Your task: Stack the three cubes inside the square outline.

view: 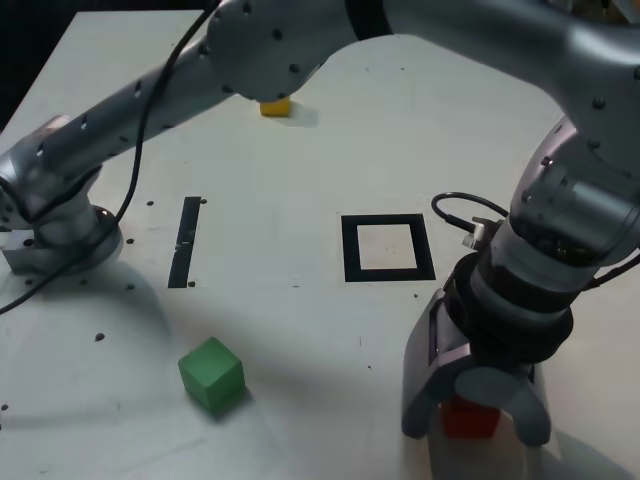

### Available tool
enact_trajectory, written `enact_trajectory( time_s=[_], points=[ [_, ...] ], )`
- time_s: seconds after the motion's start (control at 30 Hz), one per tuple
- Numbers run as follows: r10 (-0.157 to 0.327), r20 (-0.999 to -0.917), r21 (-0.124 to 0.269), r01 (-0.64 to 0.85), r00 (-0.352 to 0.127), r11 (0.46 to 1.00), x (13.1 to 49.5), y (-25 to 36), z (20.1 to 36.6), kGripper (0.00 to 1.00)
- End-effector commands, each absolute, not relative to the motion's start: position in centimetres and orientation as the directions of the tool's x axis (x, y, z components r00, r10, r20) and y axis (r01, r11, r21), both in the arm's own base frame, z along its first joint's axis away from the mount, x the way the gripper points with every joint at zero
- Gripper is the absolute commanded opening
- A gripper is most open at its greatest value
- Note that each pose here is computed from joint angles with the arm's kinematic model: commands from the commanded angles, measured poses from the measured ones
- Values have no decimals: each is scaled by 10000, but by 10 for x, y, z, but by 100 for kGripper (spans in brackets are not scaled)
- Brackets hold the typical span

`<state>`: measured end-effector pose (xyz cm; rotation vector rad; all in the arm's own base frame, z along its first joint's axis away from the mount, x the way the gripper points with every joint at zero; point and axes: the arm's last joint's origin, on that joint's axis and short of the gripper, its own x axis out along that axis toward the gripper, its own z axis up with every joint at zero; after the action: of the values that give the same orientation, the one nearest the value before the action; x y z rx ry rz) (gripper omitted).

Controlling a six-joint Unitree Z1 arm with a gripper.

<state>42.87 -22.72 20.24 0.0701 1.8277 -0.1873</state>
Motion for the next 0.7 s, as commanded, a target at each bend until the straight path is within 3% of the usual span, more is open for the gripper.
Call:
enact_trajectory(
  time_s=[0.0, 0.1, 0.2, 0.67],
  points=[
    [-457, -9598, -887, 1448, -2770, 9855, 430, -225, 199, 60],
    [-373, -9622, -814, 1541, -2697, 9847, 431, -224, 198, 40],
    [-324, -9653, -767, 1629, -2593, 9837, 432, -224, 200, 30],
    [-420, -9680, -866, 1719, -2474, 9813, 431, -224, 207, 29]
  ],
)
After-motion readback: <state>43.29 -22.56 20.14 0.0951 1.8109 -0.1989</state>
